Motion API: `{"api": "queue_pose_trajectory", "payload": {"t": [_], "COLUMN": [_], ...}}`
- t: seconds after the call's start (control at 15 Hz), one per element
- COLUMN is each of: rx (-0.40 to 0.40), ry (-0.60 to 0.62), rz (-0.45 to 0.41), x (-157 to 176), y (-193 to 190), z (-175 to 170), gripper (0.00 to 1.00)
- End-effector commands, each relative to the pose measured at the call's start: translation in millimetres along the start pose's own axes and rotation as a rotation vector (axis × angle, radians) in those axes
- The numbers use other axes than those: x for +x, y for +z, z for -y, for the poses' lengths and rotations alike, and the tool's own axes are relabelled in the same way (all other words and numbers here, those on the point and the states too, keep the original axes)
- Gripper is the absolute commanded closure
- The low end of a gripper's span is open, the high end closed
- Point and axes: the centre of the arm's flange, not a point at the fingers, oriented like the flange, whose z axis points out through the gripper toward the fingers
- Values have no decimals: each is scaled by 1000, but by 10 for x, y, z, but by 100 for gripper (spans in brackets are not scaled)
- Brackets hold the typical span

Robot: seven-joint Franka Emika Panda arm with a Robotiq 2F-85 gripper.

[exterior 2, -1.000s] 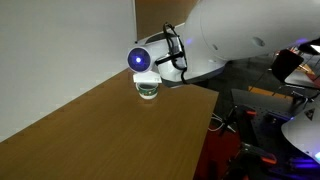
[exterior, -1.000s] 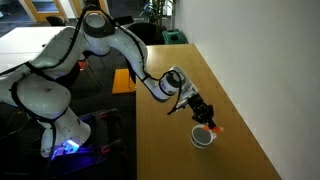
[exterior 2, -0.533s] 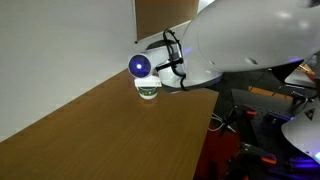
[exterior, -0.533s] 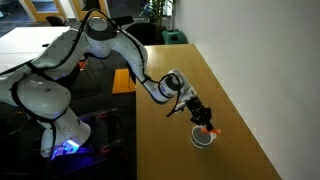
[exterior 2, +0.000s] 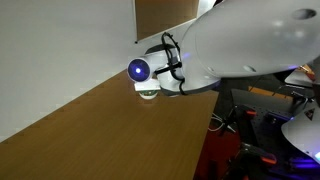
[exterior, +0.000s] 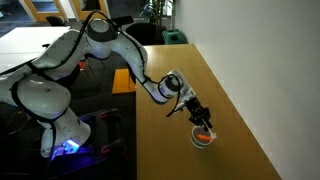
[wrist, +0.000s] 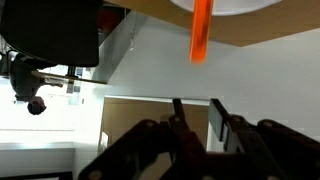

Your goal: Put the orange marker in the green/white

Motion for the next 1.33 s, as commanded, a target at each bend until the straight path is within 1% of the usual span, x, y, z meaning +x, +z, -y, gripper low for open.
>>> {"api": "queue_pose_trajectory", "payload": {"t": [0.0,0.07,0.13,0.27,0.33,0.4,0.67,0.87,1.07,1.27], "rx": [23,24,30,55,62,76,80,88,143,215], "ry": [-17,-16,-13,-2,3,12,29,31,6,-33], "rz": [6,4,10,15,20,16,-5,5,69,139], "x": [15,23,47,161,252,324,679,859,959,1062], "y": [23,14,-22,-155,-225,-267,-408,-470,-526,-598], "z": [49,49,38,-11,-33,-43,-92,-113,-113,-135], "gripper": [34,28,19,4,1,0,0,0,0,0]}}
